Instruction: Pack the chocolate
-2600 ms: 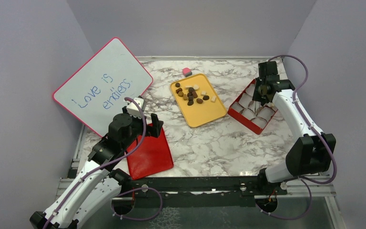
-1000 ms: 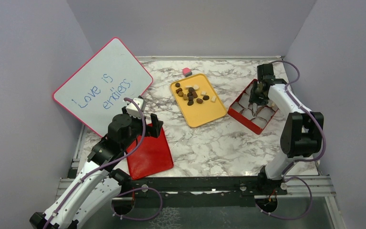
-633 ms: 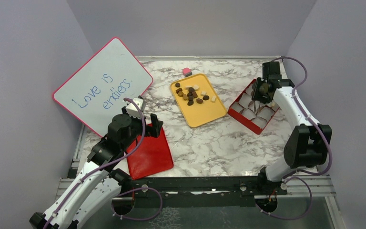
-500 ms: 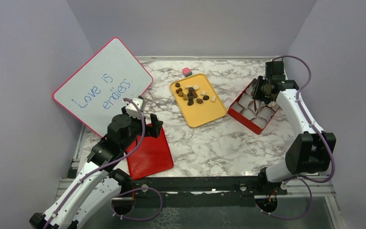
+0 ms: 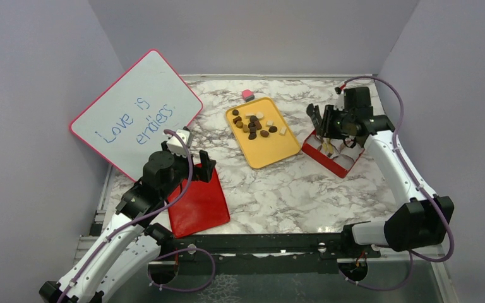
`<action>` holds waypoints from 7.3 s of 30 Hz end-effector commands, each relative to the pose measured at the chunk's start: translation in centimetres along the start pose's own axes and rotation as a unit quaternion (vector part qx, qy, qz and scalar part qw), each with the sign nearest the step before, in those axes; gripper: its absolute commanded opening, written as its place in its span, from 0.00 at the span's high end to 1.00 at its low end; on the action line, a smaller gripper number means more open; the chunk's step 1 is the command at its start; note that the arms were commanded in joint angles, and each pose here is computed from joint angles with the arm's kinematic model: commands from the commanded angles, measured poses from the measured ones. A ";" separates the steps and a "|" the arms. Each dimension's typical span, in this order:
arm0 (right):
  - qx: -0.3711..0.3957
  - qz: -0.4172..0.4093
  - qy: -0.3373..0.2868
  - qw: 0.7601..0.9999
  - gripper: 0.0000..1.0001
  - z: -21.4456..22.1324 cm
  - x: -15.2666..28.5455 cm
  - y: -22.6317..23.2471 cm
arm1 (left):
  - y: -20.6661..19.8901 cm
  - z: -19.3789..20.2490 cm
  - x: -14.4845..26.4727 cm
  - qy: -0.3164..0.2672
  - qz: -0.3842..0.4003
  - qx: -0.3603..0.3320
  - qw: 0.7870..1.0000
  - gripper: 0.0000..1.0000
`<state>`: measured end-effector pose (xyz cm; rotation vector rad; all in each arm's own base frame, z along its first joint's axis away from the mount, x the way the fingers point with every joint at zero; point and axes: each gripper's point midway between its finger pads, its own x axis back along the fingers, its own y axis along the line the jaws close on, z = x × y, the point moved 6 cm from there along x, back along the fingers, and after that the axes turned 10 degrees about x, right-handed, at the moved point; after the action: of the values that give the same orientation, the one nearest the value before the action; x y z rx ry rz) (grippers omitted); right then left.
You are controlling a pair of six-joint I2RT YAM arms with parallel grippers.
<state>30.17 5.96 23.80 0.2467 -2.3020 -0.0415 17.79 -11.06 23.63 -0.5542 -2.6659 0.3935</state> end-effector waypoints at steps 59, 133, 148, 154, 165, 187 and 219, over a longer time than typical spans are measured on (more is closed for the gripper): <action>0.160 0.101 0.153 0.970 0.64 3.5 -10.4 10.3 | 0.4 0.1 -0.2 -0.002 -0.016 -0.004 1.000 0.01; 0.069 0.193 0.087 0.975 0.74 1.2 -0.3 2.2 | 0.3 0.2 -0.2 0.001 -0.011 -0.003 1.000 0.01; 0.012 0.191 0.125 0.973 0.74 2.9 -2.7 -1.9 | 0.3 0.2 -0.2 0.003 -0.010 -0.003 1.000 0.01; 0.010 0.185 0.142 0.972 0.74 3.7 -4.4 -2.0 | 0.3 0.2 -0.2 0.001 -0.010 -0.003 1.000 0.01; 0.014 0.184 0.151 0.971 0.73 4.4 -6.0 -2.3 | 0.3 0.2 -0.3 0.003 -0.011 -0.003 1.000 0.01; 0.015 0.200 0.155 0.967 0.63 3.7 -5.4 -2.5 | 0.3 0.2 -0.3 0.003 -0.010 -0.004 1.000 0.01; 0.065 0.013 0.022 0.998 0.65 -0.2 0.8 3.2 | 0.4 0.4 -0.5 0.009 -0.016 -0.004 1.000 0.01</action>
<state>29.05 7.16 24.67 0.1413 -2.2322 0.1194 18.08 -11.05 22.99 -0.5205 -2.6463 0.3719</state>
